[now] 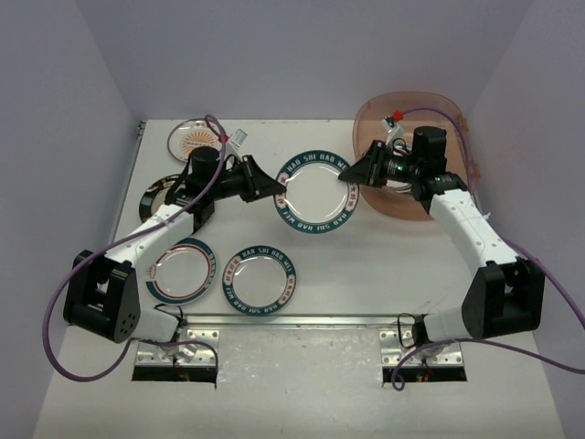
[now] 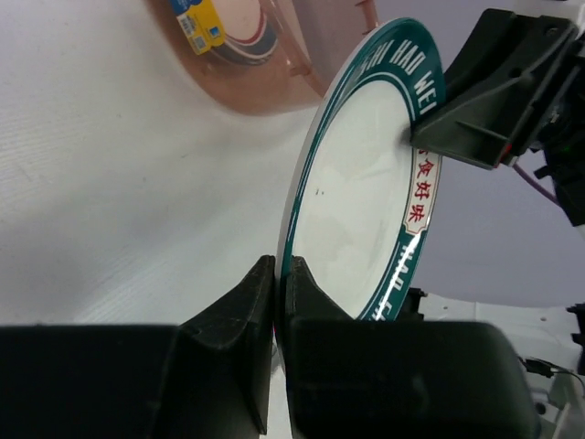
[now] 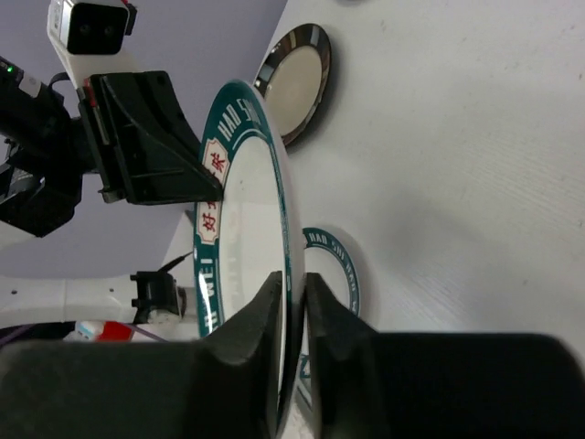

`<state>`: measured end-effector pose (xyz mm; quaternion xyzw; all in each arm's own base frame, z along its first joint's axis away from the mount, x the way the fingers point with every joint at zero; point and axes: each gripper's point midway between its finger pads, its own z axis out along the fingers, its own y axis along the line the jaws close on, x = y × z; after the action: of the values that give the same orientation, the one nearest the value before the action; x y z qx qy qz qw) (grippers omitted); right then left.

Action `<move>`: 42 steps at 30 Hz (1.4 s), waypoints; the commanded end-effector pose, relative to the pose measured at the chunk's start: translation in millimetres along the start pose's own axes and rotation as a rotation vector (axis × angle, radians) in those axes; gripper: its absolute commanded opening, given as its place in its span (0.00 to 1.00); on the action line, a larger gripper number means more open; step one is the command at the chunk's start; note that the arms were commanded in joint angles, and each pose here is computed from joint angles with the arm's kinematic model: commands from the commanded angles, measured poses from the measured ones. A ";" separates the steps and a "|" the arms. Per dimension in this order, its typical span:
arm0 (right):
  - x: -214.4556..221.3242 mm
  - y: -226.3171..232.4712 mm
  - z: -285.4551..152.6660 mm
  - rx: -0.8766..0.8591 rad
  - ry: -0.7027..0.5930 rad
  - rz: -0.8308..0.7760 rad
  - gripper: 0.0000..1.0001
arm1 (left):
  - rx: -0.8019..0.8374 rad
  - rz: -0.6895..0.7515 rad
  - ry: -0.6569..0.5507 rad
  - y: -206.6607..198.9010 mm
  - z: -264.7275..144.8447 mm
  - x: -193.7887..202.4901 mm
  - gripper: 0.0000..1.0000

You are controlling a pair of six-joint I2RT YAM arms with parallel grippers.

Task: Place the plates into the plastic bin on the countertop

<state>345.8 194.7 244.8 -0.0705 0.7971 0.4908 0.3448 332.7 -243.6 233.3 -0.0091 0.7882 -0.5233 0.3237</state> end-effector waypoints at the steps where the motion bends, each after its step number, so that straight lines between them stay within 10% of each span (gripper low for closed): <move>1: 1.2 23.9 -4.6 -0.125 0.012 -0.040 0.00 | 0.155 0.079 -0.058 -45.1 -5.9 -19.4 0.00; 2: 1.3 23.7 -5.0 -0.126 0.013 -0.039 0.00 | 0.156 0.080 -0.059 -45.7 -5.8 -20.2 0.01; 5: -7.8 12.6 -9.8 -0.078 -0.020 -0.007 0.00 | 0.107 0.098 -0.103 -47.0 -7.8 -32.7 1.00; 13: -90.9 -110.0 -105.1 0.441 -0.695 0.468 0.00 | -0.370 0.202 -0.373 -9.4 -75.7 -71.6 1.00; 19: -104.6 -170.1 -162.4 0.693 -1.127 0.776 0.00 | -0.472 0.272 -0.311 11.6 -98.6 -44.6 1.00; 42: -94.7 -215.0 -149.1 0.813 -1.368 0.708 0.00 | -0.425 0.259 -0.174 33.2 -101.8 12.3 1.00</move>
<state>436.3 -50.2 150.2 0.6148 0.5721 0.1469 0.5227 282.4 -148.0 216.5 -0.0354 0.8559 -0.2867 0.4289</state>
